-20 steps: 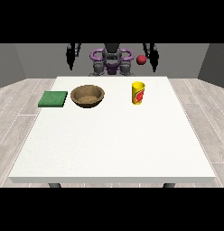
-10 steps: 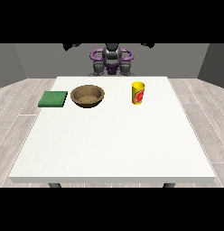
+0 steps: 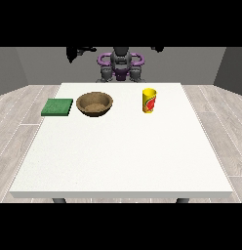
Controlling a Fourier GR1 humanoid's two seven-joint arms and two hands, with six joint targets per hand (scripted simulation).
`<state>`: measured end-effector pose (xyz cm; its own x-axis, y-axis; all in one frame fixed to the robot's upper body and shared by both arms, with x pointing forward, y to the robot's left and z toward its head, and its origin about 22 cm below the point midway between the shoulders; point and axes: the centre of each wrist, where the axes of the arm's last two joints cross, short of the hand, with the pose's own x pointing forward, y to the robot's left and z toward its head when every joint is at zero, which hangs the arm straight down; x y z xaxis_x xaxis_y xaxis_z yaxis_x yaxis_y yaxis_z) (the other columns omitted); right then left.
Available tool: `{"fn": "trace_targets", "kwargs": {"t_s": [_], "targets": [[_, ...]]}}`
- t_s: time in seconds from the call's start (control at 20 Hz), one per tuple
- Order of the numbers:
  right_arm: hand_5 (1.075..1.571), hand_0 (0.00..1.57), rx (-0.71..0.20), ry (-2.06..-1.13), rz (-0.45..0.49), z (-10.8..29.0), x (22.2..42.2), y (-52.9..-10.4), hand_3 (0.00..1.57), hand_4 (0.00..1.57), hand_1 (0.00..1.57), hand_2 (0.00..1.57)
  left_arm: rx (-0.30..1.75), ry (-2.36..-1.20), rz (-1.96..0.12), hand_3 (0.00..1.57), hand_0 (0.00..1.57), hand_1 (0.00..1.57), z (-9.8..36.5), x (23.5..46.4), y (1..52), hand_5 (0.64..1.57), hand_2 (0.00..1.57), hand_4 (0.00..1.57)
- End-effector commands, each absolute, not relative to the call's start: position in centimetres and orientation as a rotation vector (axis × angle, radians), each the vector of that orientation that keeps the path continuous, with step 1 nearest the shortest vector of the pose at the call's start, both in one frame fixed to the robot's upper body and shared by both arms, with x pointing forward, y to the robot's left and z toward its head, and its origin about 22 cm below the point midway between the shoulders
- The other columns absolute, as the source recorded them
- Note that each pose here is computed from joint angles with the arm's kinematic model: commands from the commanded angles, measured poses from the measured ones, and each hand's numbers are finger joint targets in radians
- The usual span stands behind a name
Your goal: Pick the cup and pour the ball into the bowl, then pick the bowl and place it on the pad
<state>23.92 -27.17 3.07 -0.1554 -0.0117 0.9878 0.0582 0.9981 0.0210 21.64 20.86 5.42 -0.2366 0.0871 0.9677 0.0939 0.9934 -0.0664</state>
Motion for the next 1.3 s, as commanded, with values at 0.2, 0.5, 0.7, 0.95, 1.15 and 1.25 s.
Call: {"fn": "trace_targets", "kwargs": {"t_s": [0.2, 0.5, 0.7, 0.95, 1.15, 1.25], "targets": [[1.564, 0.0, 0.035, -1.866, -0.002, 4.5, 27.3, -25.8, 0.0, 0.0, 0.0, 0.0, 0.015, -1.971, -0.049, 0.0, 0.0, 0.0, 7.3, 27.6, 24.1, 1.317, 0.0, 0.0], [1.561, 0.0, 0.042, -1.948, 0.032, 3.5, 28.8, -27.7, 0.0, 0.0, 0.0, 0.0, 0.094, -2.008, -0.058, 0.0, 0.0, 0.0, 7.0, 30.8, 26.3, 1.252, 0.0, 0.0], [1.561, 0.0, 0.028, -1.968, 0.052, 6.5, 31.1, -30.5, 0.0, 0.0, 0.0, 0.0, 0.088, -2.014, -0.079, 0.0, 0.0, 0.0, 4.8, 31.9, 26.7, 1.25, 0.0, 0.0], [1.562, 0.0, 0.026, -1.964, 0.027, 4.5, 31.9, -31.0, 0.0, 0.0, 0.0, 0.0, 0.127, -2.019, -0.083, 0.0, 0.0, 0.0, 2.9, 33.4, 24.2, 1.236, 0.0, 0.0], [1.564, 0.0, 0.032, -1.935, 0.011, 2.7, 30.8, -31.6, 0.0, 0.0, 0.0, 0.0, 0.186, -2.008, -0.052, 0.0, 0.0, 0.0, 0.4, 33.7, 25.6, 1.232, 0.0, 0.0], [1.563, 0.0, 0.042, -1.944, 0.013, 3.1, 31.3, -33.2, 0.0, 0.0, 0.0, 0.0, 0.142, -2.013, -0.061, 0.0, 0.0, 0.0, -1.9, 32.7, 24.3, 1.249, 0.0, 0.0]]}}
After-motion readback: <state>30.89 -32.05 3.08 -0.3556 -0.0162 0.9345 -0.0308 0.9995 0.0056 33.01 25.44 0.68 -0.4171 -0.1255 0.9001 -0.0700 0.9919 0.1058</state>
